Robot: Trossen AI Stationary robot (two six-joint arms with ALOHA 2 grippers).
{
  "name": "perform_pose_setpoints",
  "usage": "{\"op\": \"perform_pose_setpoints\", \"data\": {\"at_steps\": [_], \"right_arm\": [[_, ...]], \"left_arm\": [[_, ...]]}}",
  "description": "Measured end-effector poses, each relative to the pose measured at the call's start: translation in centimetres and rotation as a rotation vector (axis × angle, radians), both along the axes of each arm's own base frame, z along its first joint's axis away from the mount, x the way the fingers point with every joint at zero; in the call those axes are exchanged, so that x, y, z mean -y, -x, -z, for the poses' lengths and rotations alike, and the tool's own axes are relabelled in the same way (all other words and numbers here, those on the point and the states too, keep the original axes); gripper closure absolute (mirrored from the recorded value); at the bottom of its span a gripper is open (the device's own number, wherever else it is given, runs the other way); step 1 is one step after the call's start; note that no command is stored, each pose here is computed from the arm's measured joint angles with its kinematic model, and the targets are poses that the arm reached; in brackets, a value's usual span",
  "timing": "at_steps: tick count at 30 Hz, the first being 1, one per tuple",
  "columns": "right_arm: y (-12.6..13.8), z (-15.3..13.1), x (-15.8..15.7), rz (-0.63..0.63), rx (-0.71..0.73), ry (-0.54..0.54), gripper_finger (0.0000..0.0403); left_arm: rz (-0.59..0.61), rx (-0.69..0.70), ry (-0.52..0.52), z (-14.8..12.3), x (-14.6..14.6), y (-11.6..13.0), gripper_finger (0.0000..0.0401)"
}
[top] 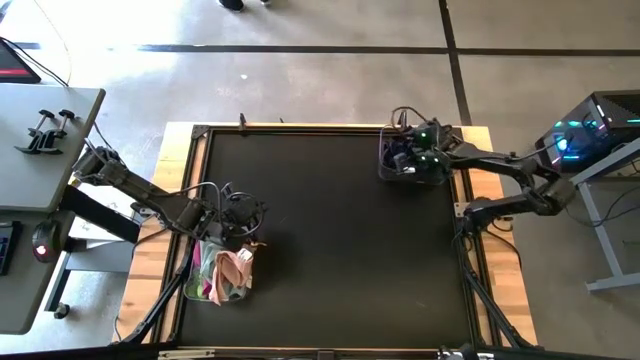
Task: Sort towels by color in basket
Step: Put the blue towel into the top transparent bin
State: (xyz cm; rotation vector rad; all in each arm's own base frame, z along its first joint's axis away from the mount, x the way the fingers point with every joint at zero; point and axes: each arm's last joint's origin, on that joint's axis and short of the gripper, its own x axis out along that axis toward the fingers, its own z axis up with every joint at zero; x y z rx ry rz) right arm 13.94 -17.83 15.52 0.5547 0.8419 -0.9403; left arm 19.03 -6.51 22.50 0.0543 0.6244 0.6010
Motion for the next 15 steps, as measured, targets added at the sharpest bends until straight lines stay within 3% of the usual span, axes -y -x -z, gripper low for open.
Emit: {"op": "perform_pose_setpoints", "data": {"at_steps": [8, 15], "right_arm": [[0.1, 0.1, 0.2, -0.023, 0.022, 0.027, 0.0393], [-0.6, -4.2, 1.1, -0.082, -0.053, -0.057, 0.0298]], "left_arm": [[-0.004, 0.009, 0.006, 0.0, 0.0, 0.0, 0.0323], [-0.004, 0.017, 0.012, -0.1, 0.0, -0.1, 0.0323]]}}
